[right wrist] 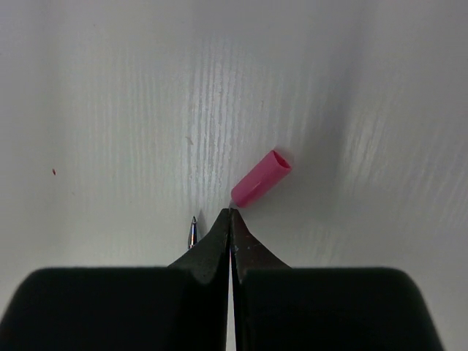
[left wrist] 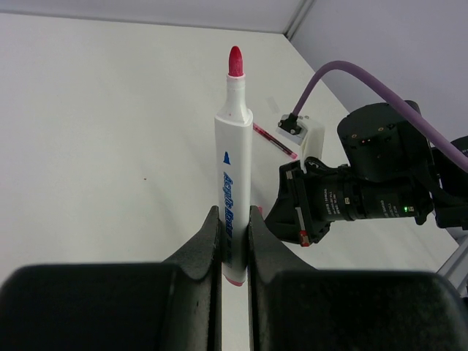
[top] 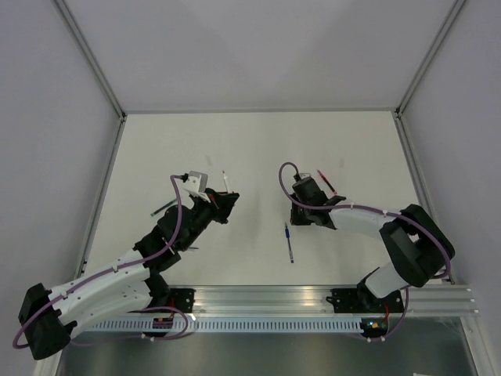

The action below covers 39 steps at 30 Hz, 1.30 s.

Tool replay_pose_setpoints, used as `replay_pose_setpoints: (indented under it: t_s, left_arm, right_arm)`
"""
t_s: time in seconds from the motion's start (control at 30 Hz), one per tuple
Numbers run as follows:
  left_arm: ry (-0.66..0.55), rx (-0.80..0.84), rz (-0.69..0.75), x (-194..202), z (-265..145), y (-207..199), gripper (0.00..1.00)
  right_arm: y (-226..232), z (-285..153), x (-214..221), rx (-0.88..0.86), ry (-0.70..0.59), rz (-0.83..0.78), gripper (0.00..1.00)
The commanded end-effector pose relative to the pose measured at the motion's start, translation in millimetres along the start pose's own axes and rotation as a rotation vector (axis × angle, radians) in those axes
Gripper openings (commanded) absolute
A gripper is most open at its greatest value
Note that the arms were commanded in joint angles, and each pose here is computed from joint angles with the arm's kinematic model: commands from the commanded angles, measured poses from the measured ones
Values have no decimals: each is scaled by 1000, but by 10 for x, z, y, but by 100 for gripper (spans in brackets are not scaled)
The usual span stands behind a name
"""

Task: Insert the pens into the pen caps

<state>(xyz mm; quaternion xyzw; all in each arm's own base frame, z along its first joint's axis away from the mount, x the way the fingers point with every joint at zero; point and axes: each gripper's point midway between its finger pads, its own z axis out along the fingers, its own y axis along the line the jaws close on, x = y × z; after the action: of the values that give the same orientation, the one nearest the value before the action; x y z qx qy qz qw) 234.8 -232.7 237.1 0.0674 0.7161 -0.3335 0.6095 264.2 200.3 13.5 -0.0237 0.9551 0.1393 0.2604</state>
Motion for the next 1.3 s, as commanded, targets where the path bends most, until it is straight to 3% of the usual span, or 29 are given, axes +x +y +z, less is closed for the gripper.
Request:
replay_pose_setpoints:
  t_s: [0.0,0.3,0.4,0.47,0.5,0.53,0.63,0.7,0.8,1.07,1.27]
  left_arm:
    - [-22,-25,33,-43,1,58,2]
    - [-24,-21,29,-51,-13,52,2]
    - [-28,-23,27,-58,-20,53,2]
    - [-29,-25,27,-65,-23,57,2]
    - [-30,-27,25,-66,-27,63,2]
    - [-34,-23,22,-85,-36,51,2]
    - [-58,-16,15,-138,-91,53,2]
    - [-87,-24,6,-199,-146,78,2]
    - [-126,-34,-9,-274,-212,116,2]
    - [-199,-85,-45,-395,-346,245,2]
    - [-223,-94,-62,-437,-401,276,2]
  right_arm:
    - [208,61,-39,-57,-29,22,0]
    - [184,106,-379,28,-88,-118,2]
    - [299,-72,-672,18,-123,-231,14]
    - [445,-211,-813,-44,-131,-344,28]
    - [570,-351,-1008,-93,-171,-517,40]
    - [689,-431,-1009,-173,-165,-629,45]
    - [507,-521,-1042,-215,-106,-898,56]
    - [371,-504,-819,-295,12,-1062,62]
    - [164,-379,-652,-274,102,-1177,68]
    - [67,-219,-847,-319,126,-1358,69]
    - [-24,-102,-674,-352,181,-1420,68]
